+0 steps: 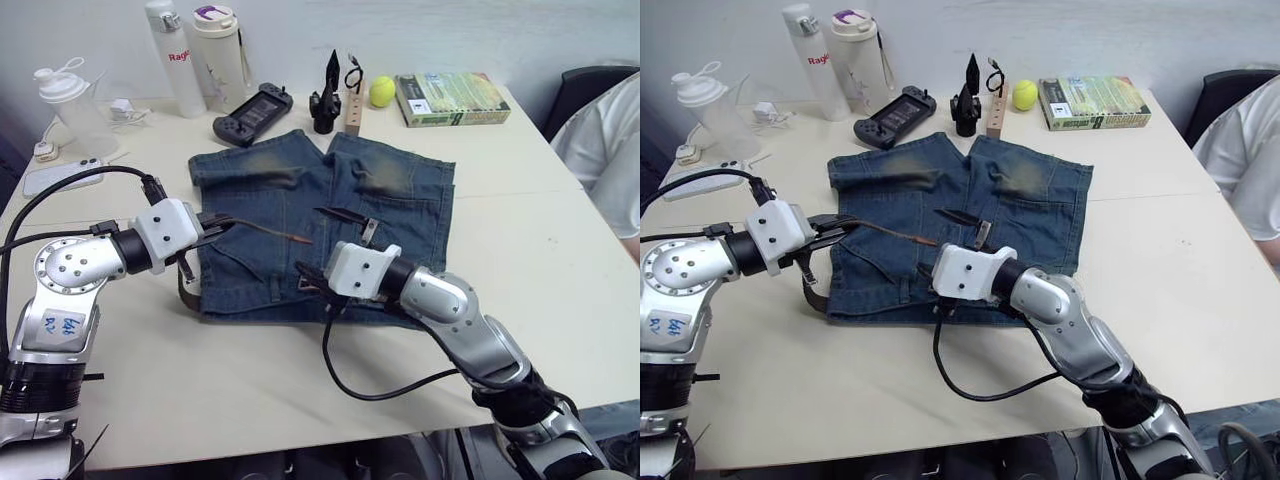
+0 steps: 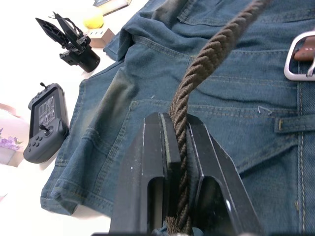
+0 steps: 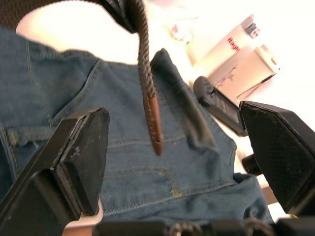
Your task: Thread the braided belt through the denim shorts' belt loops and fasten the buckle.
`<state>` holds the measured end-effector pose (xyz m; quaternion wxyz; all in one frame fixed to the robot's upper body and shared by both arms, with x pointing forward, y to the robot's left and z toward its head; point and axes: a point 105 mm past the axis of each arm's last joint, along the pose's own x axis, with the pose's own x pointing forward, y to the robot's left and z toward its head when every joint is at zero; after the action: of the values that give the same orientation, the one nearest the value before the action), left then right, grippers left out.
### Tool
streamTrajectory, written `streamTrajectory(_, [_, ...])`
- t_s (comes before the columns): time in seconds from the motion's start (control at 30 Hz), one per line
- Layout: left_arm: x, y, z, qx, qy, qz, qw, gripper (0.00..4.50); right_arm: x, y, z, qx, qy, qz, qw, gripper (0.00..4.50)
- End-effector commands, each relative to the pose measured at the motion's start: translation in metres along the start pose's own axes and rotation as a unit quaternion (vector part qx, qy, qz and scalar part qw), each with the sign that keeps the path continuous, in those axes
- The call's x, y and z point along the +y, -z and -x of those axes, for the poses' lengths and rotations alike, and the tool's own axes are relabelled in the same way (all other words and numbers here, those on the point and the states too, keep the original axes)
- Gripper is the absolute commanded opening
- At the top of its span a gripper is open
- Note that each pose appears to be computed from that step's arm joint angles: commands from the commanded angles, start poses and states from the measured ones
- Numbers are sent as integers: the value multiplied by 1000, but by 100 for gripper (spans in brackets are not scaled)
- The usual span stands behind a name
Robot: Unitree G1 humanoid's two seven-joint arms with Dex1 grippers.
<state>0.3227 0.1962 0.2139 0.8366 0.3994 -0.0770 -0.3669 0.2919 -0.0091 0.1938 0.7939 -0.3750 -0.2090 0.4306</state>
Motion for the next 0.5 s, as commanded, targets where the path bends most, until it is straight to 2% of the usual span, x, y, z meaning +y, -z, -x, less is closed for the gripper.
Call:
streamTrajectory(0.03, [-1, -12, -3, -18, 1, -27, 999, 9, 3, -2, -4, 2, 2, -5, 1000, 450])
streamTrajectory(0.3, [-8, -15, -3, -18, 21, -63, 998, 9, -1, 6, -9, 21, 10, -19, 1000, 450])
streamTrajectory(0.4, [-8, -16, -4, -18, 22, -70, 997, 0, 1, 6, -9, 20, 5, -32, 999, 370])
streamTrajectory(0.5, [-9, -16, -5, -17, 21, -73, 997, 0, 2, 6, -9, 20, 2, -40, 999, 218])
